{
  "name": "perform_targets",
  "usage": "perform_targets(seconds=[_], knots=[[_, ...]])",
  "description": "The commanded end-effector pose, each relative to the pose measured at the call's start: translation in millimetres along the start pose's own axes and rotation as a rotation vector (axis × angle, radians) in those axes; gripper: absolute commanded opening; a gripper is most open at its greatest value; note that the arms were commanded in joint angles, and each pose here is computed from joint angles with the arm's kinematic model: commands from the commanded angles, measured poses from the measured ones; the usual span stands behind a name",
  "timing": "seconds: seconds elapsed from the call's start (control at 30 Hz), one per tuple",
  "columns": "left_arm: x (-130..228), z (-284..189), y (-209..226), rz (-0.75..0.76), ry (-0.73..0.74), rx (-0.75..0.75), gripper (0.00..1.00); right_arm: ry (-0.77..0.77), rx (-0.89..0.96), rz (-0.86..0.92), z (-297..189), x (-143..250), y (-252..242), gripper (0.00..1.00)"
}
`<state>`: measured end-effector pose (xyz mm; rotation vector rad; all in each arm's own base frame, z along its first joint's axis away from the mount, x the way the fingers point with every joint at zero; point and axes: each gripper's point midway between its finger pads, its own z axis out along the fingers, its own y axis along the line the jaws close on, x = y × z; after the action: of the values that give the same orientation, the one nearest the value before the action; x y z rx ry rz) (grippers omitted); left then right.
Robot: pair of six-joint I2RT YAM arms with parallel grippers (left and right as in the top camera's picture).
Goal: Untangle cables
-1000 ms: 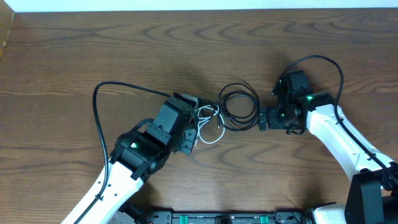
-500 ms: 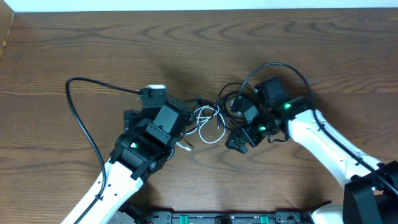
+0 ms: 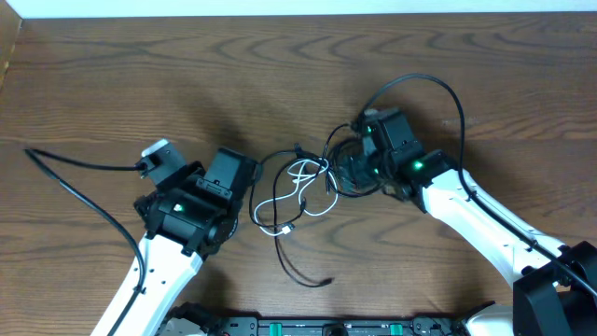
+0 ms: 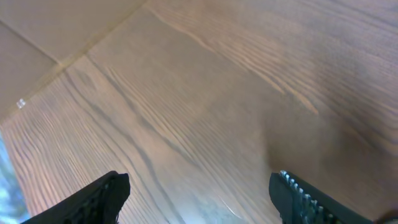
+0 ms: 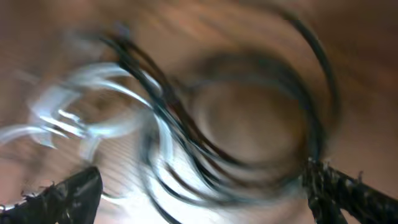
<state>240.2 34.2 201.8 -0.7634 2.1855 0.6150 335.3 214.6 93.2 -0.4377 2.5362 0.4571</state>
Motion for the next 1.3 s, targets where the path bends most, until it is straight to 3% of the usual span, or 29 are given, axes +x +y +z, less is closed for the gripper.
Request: perform_targets(seconds=[0.0,0.07,0.13,0.2,0.27,0.4,0.57,0.8,1.03,1.27], knots=[[18,-1,-9,-0.058,0.11,0.065,0.77,-0.056,-0.189,-0.021,-2,-17,37,0.99],[27,-1,-14,-0.031,0.157,0.093,0.77,-0.112,-0.243,-0.044,-5,-31,47,0.96],[35,-2,-21,0.026,0.198,0.126,0.77,-0.159,-0.353,-0.16,-12,-38,70,0.83],[42,-4,-29,0.101,0.237,0.174,0.77,-0.184,-0.447,-0.265,-19,-38,93,0.85],[47,-6,-36,0.158,0.262,0.218,0.77,-0.173,-0.456,-0.31,-18,-31,102,0.99],[54,-9,-48,0.25,0.285,0.292,0.77,-0.081,-0.456,-0.415,-2,0,112,0.99],[57,-11,-53,0.328,0.288,0.332,0.78,0.05,-0.355,-0.409,30,31,96,0.99],[56,-11,-54,0.393,0.272,0.348,0.77,0.1,-0.352,-0.402,57,47,92,0.97],[55,-11,-55,0.39,0.27,0.35,0.77,-0.008,-0.363,-0.355,65,21,100,0.95],[55,-11,-55,0.39,0.272,0.353,0.77,-0.07,-0.172,-0.147,74,-1,72,0.97]])
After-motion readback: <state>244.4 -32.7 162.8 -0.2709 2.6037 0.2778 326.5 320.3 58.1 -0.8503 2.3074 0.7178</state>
